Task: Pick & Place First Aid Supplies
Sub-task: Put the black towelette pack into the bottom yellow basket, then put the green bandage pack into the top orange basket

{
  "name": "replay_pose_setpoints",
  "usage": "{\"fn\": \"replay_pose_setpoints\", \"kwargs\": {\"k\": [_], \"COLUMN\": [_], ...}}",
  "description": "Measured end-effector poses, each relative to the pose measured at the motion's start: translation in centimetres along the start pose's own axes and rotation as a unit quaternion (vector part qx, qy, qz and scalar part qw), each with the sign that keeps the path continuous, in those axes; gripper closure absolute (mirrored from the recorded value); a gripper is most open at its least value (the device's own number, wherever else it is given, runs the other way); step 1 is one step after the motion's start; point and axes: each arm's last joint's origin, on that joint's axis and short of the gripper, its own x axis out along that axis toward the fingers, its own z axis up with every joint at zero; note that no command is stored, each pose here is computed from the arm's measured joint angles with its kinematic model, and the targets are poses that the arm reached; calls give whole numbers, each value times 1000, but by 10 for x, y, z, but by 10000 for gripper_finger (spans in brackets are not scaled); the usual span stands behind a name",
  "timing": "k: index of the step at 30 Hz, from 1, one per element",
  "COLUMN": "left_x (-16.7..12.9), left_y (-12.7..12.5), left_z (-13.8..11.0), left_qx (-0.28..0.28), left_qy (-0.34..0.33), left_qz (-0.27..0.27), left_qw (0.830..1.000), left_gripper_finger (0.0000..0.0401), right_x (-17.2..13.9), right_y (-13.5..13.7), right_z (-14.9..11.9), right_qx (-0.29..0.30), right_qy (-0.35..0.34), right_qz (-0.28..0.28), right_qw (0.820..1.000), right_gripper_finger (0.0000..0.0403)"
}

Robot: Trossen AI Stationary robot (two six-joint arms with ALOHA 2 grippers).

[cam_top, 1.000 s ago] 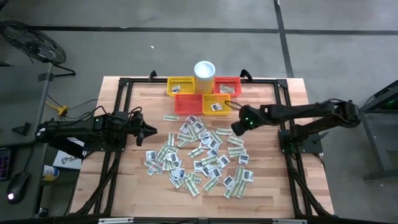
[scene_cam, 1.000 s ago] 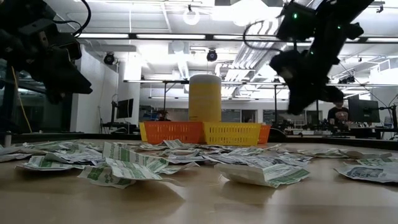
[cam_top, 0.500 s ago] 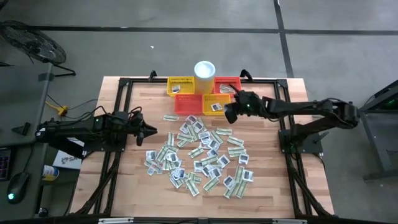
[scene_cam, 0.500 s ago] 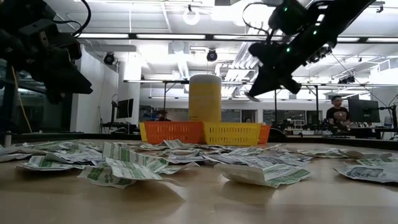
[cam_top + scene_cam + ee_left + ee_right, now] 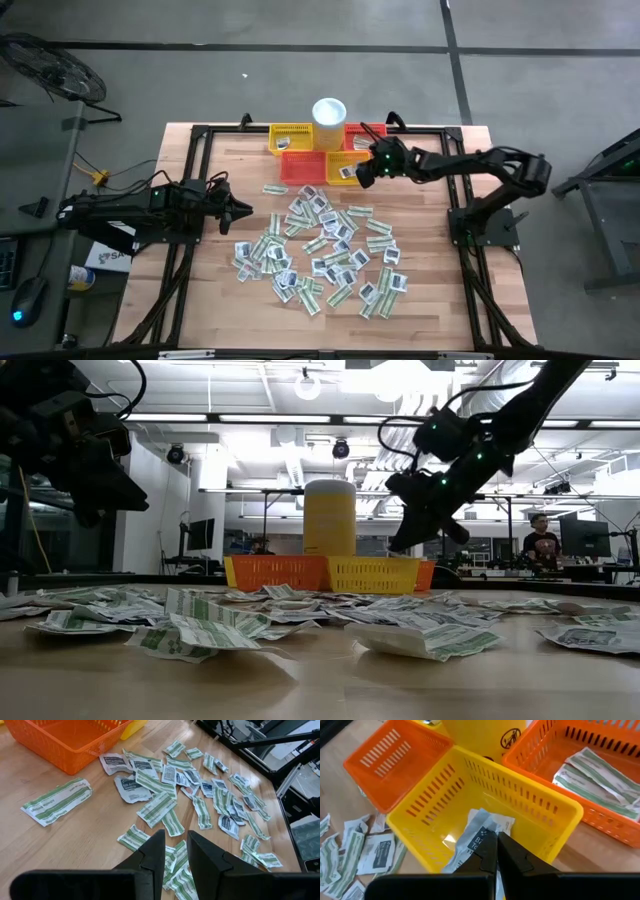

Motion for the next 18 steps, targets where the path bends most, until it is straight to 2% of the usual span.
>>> {"fn": "replay_pose_setpoints", "kwargs": {"k": [7, 13, 18], "left_x": [0, 0, 0], "left_y": [0, 0, 0], "left_z": [0, 0, 0], "left_qx": [0, 0, 0], "left_qy": [0, 0, 0], "left_qz": [0, 0, 0], "left_qw": [1000, 1000, 1000], "left_gripper_finger": [321, 321, 321], "right_x": [3, 3, 3], "right_y": [-4, -4, -3], "right_z": [-1, -2, -2], "right_qx": [-28, -51, -42], "right_qy": [12, 17, 24], "right_qz": [8, 9, 22], "right_qw": [1000, 999, 999], "right_gripper_finger": [391, 329, 273]}}
